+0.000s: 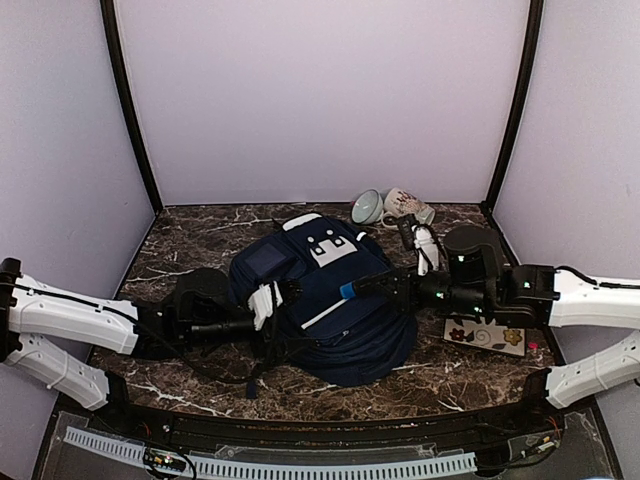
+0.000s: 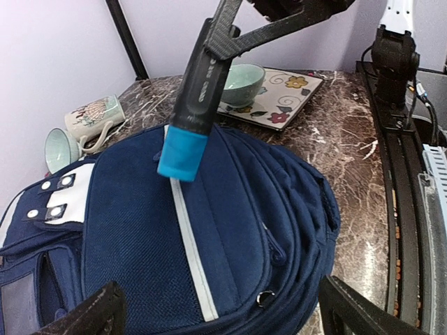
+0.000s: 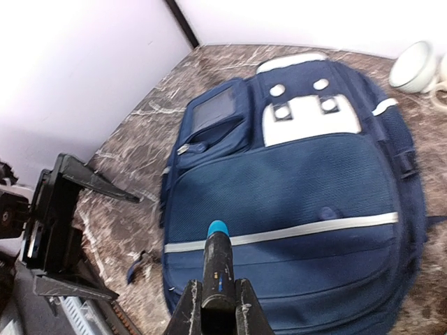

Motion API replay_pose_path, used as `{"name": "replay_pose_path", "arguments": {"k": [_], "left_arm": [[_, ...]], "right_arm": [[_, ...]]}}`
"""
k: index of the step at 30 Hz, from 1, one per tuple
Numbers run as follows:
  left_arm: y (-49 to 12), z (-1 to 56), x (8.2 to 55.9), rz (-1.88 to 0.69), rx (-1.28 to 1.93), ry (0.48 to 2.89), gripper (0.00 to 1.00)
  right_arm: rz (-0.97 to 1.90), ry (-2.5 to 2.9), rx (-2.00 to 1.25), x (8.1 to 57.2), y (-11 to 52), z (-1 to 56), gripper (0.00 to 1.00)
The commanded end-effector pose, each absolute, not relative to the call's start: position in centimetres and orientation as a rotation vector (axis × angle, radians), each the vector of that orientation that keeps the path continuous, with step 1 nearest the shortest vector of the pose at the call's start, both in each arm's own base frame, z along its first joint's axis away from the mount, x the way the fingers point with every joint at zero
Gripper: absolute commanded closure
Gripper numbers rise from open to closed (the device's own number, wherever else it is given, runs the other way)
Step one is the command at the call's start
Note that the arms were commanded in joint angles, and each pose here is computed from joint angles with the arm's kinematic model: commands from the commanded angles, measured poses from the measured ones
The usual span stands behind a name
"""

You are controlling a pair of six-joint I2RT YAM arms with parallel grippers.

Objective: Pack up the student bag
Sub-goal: Pick up the upper front pocket of the student bag.

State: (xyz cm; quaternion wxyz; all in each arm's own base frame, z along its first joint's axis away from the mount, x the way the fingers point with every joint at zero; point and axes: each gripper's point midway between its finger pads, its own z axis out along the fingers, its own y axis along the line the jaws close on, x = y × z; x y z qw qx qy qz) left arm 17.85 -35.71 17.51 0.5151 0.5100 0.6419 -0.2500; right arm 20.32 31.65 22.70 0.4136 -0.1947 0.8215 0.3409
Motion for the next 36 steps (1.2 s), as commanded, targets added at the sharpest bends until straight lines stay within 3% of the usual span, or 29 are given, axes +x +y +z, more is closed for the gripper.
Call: {"name": "replay_pose_path", "arguments": {"k": [1,6,16,22,27,32,34,36], "left_arm": [[-35.6,17.6,19.8,-0.515,1.13,1.574,0.02],[-38.0,15.6,20.7,-0.497,1.199,1.642,0.08],[-43.1,15.3,21.5,-0.556,1.231,1.668,0.08],[-46.1,14.1,22.3,-0.448,1.244,1.686,0.08],[-46.9,12.6,23.9,-0.341,1.194,1.716,0.18],[-46.1,12.0,25.4,-0.253,1.11,1.731,0.38],[-46.0,12.2,25.8,-0.244,1.074,1.73,0.54],[-45.9,12.7,26.2,-0.249,1.022,1.729,0.77]], "right_arm": [[0.665,1.999,-0.377,22.4,28.2,23.1,1.0],[0.526,1.954,-0.263,23.5,24.8,23.6,1.0],[0.427,1.904,-0.17,23.5,21.0,23.9,1.0],[0.391,1.897,-0.148,23.5,20.0,23.7,1.0],[0.393,1.891,-0.133,23.2,19.3,23.5,1.0],[0.405,1.886,-0.123,23.0,19.0,23.2,1.0],[0.407,1.885,-0.122,23.0,18.9,23.1,1.0],[0.406,1.886,-0.12,23.0,18.9,23.2,1.0]]}}
